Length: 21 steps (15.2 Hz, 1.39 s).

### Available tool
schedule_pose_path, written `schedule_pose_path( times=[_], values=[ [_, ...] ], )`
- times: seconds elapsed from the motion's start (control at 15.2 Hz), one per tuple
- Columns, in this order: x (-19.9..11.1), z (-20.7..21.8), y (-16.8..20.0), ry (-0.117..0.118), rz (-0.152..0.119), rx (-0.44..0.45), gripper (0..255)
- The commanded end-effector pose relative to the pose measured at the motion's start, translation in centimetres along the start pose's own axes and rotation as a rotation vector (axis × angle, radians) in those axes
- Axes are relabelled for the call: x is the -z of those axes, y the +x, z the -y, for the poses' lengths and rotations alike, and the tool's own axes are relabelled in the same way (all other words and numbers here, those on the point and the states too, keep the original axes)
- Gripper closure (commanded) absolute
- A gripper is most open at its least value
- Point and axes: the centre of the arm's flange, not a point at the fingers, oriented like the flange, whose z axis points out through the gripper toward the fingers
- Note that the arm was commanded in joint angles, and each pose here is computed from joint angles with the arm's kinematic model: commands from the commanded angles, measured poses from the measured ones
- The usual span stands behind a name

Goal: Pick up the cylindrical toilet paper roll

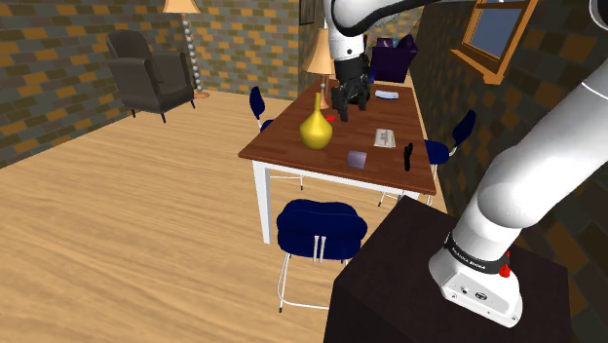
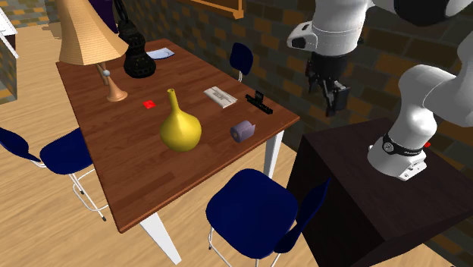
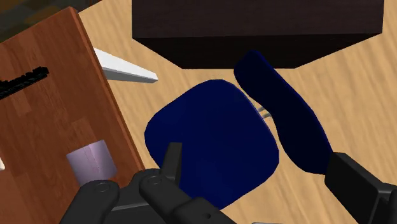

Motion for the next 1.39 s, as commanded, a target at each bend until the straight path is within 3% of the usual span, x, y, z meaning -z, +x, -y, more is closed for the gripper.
schedule_pose_path(
  times=[0.0,0.66,1.32],
  values=[
    [-1.9,-1.0,2.7,-0.040,0.048,0.004,0],
    [-10.9,-4.2,14.6,-0.229,0.280,0.018,0],
    [-21.7,-9.1,24.3,-0.418,0.512,0.033,0]
  ],
)
